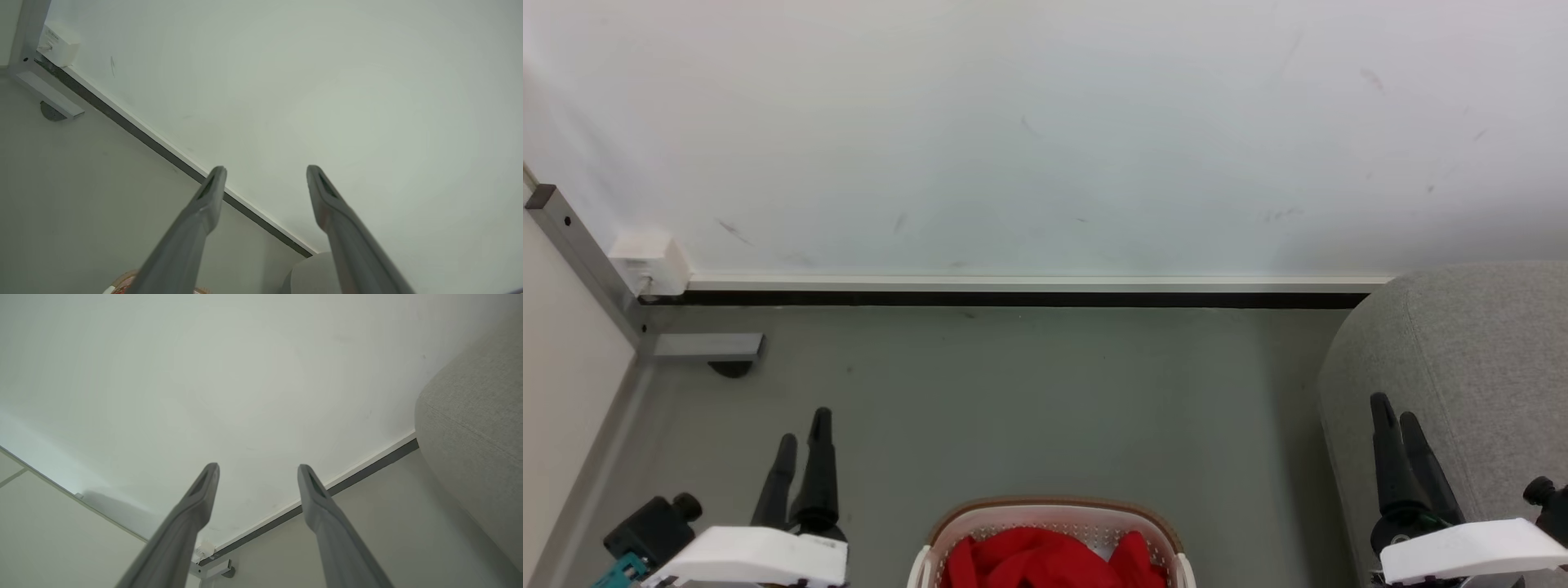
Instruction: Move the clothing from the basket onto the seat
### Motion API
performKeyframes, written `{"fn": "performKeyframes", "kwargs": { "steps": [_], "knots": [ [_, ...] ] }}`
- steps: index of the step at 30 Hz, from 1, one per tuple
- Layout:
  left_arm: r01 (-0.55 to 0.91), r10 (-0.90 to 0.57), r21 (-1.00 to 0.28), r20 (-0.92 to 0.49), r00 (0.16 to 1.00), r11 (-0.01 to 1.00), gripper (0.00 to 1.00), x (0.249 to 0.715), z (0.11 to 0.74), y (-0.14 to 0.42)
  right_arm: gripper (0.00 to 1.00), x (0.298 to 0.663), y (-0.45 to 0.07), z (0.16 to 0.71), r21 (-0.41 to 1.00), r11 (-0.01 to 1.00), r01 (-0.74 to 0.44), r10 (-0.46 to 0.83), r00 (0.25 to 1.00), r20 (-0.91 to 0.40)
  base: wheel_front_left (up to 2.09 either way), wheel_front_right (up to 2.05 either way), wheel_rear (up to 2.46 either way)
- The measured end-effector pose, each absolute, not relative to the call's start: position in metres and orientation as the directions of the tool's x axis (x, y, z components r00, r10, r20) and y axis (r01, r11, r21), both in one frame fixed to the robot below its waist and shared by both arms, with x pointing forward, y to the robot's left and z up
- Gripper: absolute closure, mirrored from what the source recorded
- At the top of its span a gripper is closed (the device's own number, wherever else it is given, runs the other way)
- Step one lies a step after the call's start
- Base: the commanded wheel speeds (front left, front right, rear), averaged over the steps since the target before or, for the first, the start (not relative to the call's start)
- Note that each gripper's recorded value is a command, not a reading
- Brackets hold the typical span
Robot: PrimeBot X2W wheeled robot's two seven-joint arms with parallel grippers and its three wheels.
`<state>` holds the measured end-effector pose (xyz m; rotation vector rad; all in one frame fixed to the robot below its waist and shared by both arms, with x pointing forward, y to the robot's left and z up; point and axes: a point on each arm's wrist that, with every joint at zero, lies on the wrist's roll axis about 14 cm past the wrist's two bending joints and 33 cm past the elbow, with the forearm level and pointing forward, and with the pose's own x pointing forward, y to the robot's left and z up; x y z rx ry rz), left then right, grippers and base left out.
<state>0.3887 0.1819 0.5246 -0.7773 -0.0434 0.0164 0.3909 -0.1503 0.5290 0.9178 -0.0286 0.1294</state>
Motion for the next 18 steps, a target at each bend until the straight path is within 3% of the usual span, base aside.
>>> {"fn": "performKeyframes", "kwargs": {
  "steps": [8, 18],
  "knots": [
    [-0.021, 0.036, -0.588, 0.014, 0.999, 0.808, 0.0, 0.387, 0.519, 0.178, 0.0, 0.389, -0.142, 0.525, 0.669, 0.728, -0.148, 0.133, 0.988, 0.075, 0.0, 0.0, 0.0],
    [-0.04, 0.06, -0.489, 0.026, 0.998, 0.871, 0.0, 0.386, 0.519, 0.181, 0.0, 0.39, -0.133, 0.525, 0.571, 0.801, -0.179, 0.161, 0.983, 0.083, 0.0, 0.0, 0.0]
  ]
}}
